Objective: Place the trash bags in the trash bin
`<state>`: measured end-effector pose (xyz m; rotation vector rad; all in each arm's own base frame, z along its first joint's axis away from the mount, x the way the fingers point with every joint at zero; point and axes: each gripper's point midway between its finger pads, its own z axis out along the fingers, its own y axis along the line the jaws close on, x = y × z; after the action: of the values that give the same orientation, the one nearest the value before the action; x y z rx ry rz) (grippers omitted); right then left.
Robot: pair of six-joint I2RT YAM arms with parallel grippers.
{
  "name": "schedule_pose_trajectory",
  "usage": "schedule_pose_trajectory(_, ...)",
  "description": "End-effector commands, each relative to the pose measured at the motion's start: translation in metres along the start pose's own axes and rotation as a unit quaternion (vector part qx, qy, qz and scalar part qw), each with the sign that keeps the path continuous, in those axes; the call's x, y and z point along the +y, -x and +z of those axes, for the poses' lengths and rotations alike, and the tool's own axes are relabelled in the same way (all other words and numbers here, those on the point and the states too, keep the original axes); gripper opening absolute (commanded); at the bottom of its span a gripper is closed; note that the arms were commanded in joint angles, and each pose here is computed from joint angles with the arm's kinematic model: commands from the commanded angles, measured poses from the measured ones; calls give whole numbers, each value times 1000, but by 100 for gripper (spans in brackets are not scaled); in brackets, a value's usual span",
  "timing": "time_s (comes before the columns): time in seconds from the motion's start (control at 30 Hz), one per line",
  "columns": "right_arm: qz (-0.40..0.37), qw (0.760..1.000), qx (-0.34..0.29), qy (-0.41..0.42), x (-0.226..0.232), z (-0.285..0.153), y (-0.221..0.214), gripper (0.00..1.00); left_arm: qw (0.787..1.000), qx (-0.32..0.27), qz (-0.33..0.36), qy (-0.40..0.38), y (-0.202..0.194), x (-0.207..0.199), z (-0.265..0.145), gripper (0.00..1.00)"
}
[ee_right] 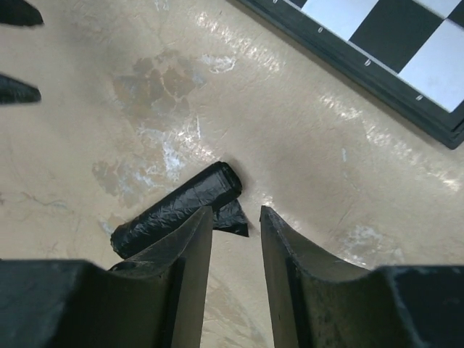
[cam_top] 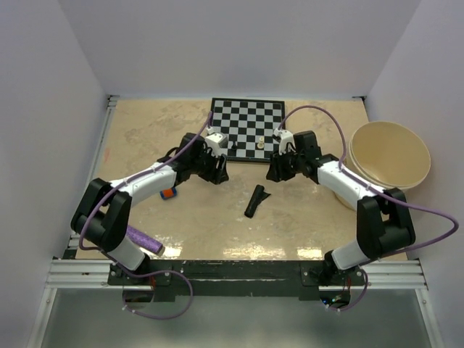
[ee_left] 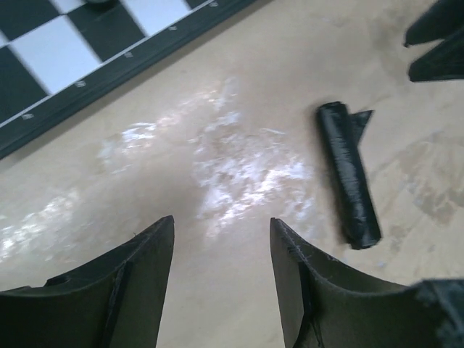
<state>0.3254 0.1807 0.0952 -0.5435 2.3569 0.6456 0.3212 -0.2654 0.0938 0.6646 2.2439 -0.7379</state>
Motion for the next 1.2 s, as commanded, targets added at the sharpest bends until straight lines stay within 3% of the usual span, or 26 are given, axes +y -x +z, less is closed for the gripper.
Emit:
schedule_pose_trajectory(0.0, 58, 998, 23, -5, -1, 15, -12, 41, 998, -19, 37, 54, 28, 28, -18, 59)
schedule_pose_trajectory(0.37, 149, 977, 155, 15, 6, 27, -102, 41, 994, -58, 21, 88, 61, 55, -34, 57)
schedule_pose_trajectory(0.8, 182, 972, 150, 12, 2, 44, -113, 39, 996, -54, -13, 74, 43, 51, -35, 56)
schedule_pose_trajectory(1.17, 199, 964, 164, -62, -23, 50, -121, 28, 995, -56, -8, 78, 33, 48, -47, 56)
